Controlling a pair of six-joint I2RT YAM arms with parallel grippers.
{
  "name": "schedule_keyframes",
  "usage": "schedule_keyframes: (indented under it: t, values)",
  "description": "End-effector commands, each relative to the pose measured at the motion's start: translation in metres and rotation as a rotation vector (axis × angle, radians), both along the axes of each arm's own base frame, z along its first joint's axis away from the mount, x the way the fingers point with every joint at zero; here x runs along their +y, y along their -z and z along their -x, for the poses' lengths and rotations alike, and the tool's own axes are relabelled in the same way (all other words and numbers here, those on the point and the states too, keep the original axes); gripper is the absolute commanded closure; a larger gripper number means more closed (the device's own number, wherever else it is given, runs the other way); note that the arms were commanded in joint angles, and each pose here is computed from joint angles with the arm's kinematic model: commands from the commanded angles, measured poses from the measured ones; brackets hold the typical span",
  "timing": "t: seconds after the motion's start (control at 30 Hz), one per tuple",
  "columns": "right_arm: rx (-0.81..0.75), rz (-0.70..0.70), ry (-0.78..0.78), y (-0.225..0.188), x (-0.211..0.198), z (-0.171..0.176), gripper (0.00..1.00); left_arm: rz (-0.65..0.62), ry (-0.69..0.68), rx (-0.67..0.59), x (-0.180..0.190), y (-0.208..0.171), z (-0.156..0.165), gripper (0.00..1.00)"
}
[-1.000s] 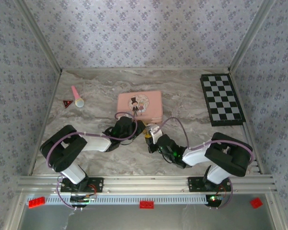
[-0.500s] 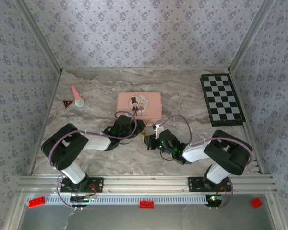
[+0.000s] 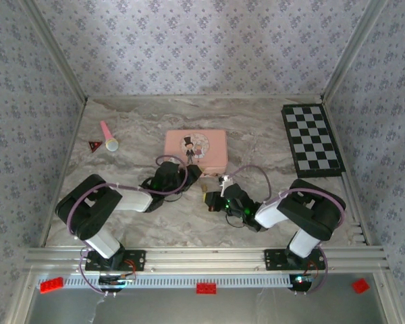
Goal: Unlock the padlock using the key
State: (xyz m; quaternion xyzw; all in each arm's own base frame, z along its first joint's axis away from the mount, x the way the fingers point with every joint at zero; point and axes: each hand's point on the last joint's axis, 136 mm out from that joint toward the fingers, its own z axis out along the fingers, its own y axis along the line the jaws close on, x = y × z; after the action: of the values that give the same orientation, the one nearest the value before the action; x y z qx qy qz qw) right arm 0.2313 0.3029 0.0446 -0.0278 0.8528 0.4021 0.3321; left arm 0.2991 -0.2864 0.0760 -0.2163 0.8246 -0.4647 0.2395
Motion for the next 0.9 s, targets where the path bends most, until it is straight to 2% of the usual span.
schedule_keyframes:
  t: [0.0, 0.23, 0.37, 0.47, 0.57, 0.7, 0.87]
  values:
    - [0.03, -0.002, 0.056, 0.008, -0.011, -0.002, 1.0, -0.057, -0.036, 0.073, 0.019, 0.02, 0.007, 0.47]
    - [0.01, 0.057, 0.087, 0.007, -0.026, -0.005, 1.0, -0.173, -0.034, 0.014, 0.048, 0.006, 0.017, 0.43]
    - [-0.012, 0.11, 0.044, 0.002, -0.027, -0.002, 1.0, -0.289, -0.028, -0.113, 0.075, -0.031, 0.028, 0.44]
    - [-0.002, 0.151, -0.068, 0.0, -0.019, 0.003, 0.92, -0.392, -0.052, -0.245, 0.103, -0.072, 0.03, 0.43]
    - [0.019, 0.206, -0.115, 0.005, -0.019, 0.006, 0.84, -0.487, -0.067, -0.304, 0.133, -0.099, 0.024, 0.41]
    - [0.042, 0.231, -0.132, 0.01, -0.022, 0.004, 0.81, -0.532, -0.03, -0.3, 0.151, -0.105, 0.008, 0.4]
    - [0.048, 0.279, -0.159, 0.009, -0.024, 0.002, 0.74, -0.566, 0.111, -0.249, 0.135, -0.092, -0.015, 0.4]
